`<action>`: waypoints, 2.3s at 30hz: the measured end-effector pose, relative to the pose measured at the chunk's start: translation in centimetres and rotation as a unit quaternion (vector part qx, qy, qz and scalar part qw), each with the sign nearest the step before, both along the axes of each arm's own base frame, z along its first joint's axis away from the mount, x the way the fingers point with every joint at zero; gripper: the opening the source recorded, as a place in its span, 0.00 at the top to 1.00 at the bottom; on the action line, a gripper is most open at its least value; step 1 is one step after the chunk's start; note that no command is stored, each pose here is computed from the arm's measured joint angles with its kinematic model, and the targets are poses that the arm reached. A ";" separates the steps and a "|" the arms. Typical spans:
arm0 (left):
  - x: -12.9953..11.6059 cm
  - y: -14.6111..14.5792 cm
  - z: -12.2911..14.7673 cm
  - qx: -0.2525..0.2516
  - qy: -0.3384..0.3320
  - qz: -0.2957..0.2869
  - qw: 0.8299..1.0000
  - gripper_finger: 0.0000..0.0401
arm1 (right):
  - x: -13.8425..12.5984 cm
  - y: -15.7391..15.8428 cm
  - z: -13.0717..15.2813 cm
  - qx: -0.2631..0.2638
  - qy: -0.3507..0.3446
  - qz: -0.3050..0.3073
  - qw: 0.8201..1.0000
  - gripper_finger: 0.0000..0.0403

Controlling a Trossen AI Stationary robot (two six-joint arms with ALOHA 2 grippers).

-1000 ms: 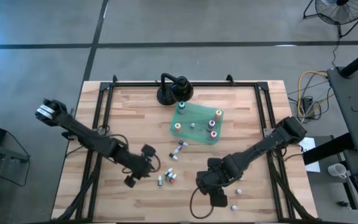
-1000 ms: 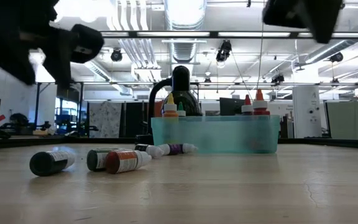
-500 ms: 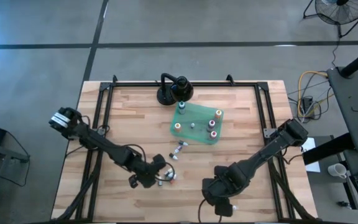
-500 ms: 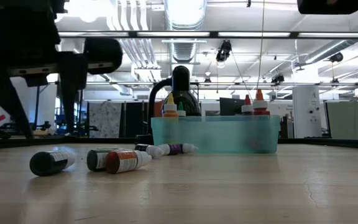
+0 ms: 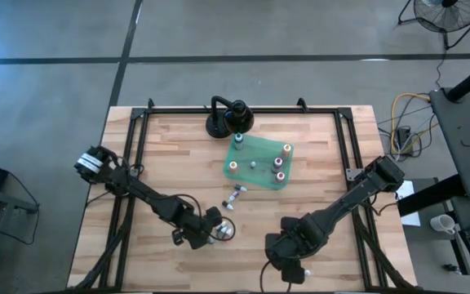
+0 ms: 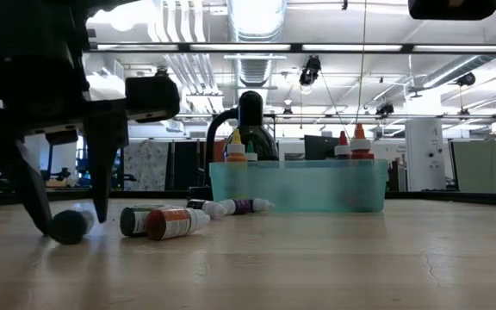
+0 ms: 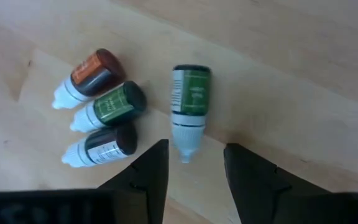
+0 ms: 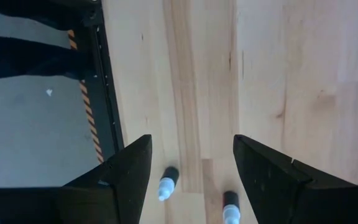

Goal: Pick & Place food coloring
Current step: Move the green food coloring bottle to the middle left of the table

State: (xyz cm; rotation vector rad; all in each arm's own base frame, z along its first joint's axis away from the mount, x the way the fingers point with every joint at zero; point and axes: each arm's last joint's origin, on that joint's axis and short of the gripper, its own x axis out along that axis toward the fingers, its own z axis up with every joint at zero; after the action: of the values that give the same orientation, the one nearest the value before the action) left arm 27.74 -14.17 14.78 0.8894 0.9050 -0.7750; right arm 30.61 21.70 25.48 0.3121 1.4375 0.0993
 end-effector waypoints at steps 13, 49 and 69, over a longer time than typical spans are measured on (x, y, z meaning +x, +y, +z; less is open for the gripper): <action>1.1 -0.3 1.5 -0.074 0.006 0.080 0.994 0.83 | 0.1 -0.1 0.0 -0.013 -0.011 -0.002 1.000 0.46; -2.6 5.8 3.2 0.075 0.412 0.388 0.821 0.89 | 0.3 -0.4 0.0 -0.033 -0.023 -0.021 0.999 0.46; -10.2 10.4 -3.3 0.058 0.629 0.569 0.527 0.89 | 0.6 -0.9 0.0 -0.030 -0.018 -0.039 0.999 0.46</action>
State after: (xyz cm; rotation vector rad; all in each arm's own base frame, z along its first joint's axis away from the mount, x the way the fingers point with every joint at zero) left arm 17.49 -3.81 11.49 -0.5295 2.4633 0.0063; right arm 31.19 20.79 25.51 0.3165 1.3879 -0.0018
